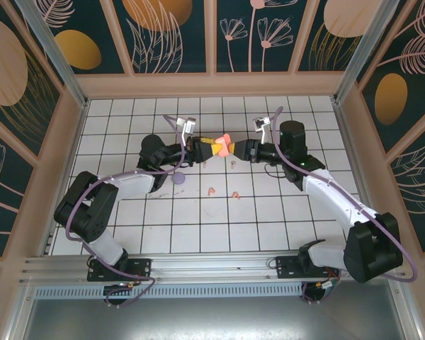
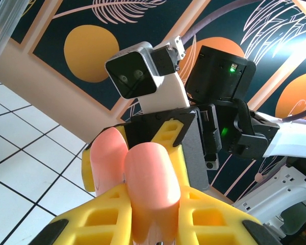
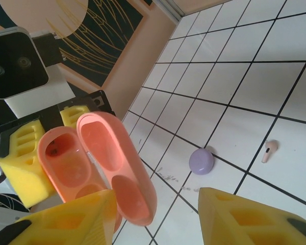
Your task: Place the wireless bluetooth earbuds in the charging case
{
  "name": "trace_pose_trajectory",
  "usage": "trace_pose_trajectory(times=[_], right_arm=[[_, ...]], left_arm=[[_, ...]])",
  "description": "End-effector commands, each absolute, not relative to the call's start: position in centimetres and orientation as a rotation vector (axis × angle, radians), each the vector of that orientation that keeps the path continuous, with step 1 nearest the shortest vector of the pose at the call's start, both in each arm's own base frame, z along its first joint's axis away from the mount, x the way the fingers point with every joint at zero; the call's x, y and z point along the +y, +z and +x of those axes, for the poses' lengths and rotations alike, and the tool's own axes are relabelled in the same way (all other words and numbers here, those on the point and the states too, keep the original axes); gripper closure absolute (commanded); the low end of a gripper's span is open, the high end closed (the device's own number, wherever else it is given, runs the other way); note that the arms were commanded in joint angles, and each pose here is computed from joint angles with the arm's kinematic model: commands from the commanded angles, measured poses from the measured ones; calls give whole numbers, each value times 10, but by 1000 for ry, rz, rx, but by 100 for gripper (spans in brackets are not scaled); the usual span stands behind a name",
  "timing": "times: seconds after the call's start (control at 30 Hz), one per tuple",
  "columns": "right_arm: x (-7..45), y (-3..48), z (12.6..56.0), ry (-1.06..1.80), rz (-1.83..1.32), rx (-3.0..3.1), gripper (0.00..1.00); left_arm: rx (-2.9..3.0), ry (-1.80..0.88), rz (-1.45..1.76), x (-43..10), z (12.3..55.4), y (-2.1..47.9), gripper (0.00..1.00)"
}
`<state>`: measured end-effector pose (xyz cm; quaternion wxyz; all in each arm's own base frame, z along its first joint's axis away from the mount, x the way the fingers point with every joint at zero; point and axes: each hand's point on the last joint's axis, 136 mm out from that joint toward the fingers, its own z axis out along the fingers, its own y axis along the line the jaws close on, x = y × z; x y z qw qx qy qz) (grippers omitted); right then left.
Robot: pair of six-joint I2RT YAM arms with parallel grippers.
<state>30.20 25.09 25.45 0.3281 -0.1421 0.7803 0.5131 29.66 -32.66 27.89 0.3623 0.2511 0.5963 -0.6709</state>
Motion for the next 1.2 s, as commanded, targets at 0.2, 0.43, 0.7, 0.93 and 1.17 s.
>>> trace_pose_trajectory(times=[0.2, 0.43, 0.7, 0.93, 1.17], right_arm=[[265, 280, 299, 1413, -445, 1953, 61], [269, 280, 296, 1425, -458, 1951, 72], [266, 281, 301, 1392, -433, 1958, 92], [260, 277, 308, 1312, -405, 1997, 99], [238, 269, 316, 1187, -372, 2060, 99]], left_arm=[[1445, -1718, 682, -325, 288, 300, 100], [1437, -1714, 672, -325, 289, 301, 100], [1447, -1712, 640, -325, 293, 299, 83], [1490, -1609, 564, -320, 306, 289, 37], [1571, -1404, 597, -312, 314, 285, 27]])
